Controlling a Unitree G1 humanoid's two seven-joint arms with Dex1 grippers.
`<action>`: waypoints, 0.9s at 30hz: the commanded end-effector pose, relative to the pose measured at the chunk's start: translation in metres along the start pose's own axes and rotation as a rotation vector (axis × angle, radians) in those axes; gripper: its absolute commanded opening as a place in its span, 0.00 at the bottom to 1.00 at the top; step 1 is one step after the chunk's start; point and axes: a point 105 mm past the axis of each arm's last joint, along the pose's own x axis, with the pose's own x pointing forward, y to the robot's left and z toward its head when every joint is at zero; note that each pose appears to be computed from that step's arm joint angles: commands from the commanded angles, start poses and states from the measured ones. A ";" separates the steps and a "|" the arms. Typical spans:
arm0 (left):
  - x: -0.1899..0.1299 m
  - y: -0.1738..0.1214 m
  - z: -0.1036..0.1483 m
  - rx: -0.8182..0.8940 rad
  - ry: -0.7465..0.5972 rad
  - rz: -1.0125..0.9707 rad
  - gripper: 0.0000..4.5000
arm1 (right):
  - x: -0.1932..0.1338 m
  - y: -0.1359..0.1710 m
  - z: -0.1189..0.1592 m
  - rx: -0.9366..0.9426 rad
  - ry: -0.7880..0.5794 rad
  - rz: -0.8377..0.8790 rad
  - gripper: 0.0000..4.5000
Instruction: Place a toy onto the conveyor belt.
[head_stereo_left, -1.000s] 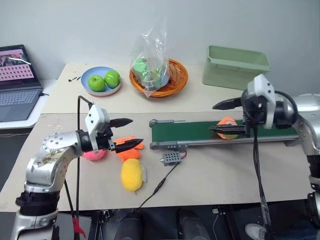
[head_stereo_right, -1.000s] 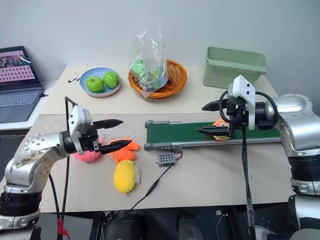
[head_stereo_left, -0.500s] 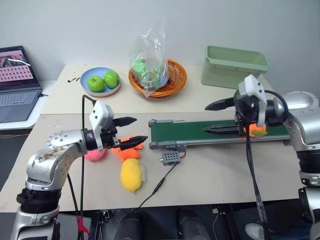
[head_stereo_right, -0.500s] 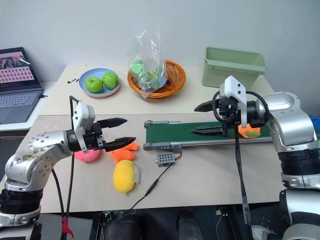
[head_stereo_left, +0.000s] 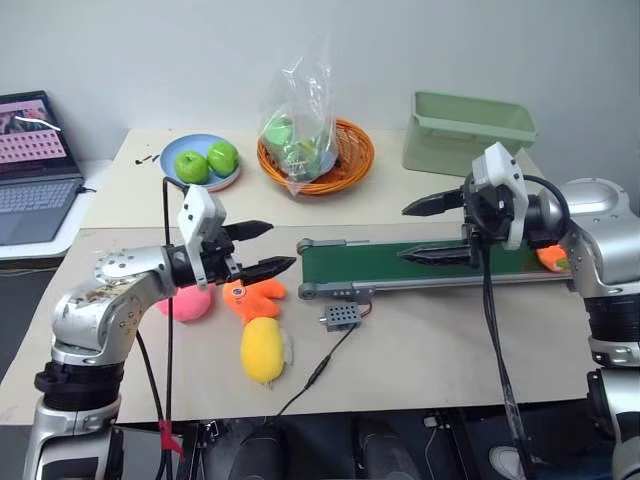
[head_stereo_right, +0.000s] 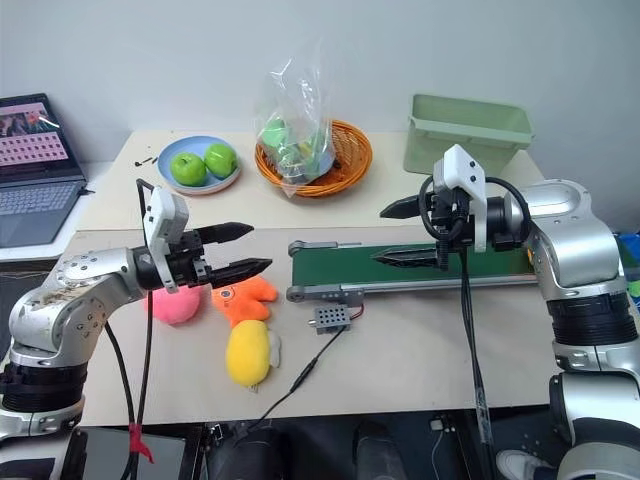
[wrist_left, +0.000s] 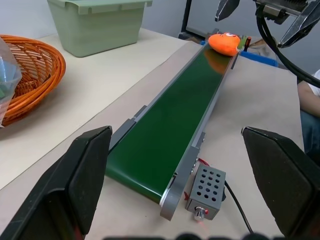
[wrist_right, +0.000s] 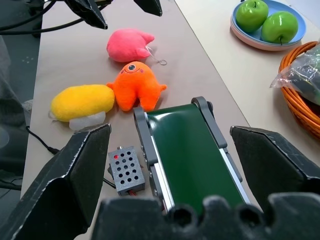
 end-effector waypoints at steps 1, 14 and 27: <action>0.000 0.002 0.013 0.029 -0.037 -0.001 0.98 | -0.010 -0.004 0.012 -0.050 -0.010 -0.034 1.00; 0.003 0.002 0.013 0.035 -0.037 -0.009 0.98 | -0.013 -0.007 0.011 -0.058 -0.002 -0.049 1.00; 0.001 0.006 0.004 0.048 0.005 0.001 0.98 | -0.014 -0.006 0.006 -0.053 0.012 -0.052 1.00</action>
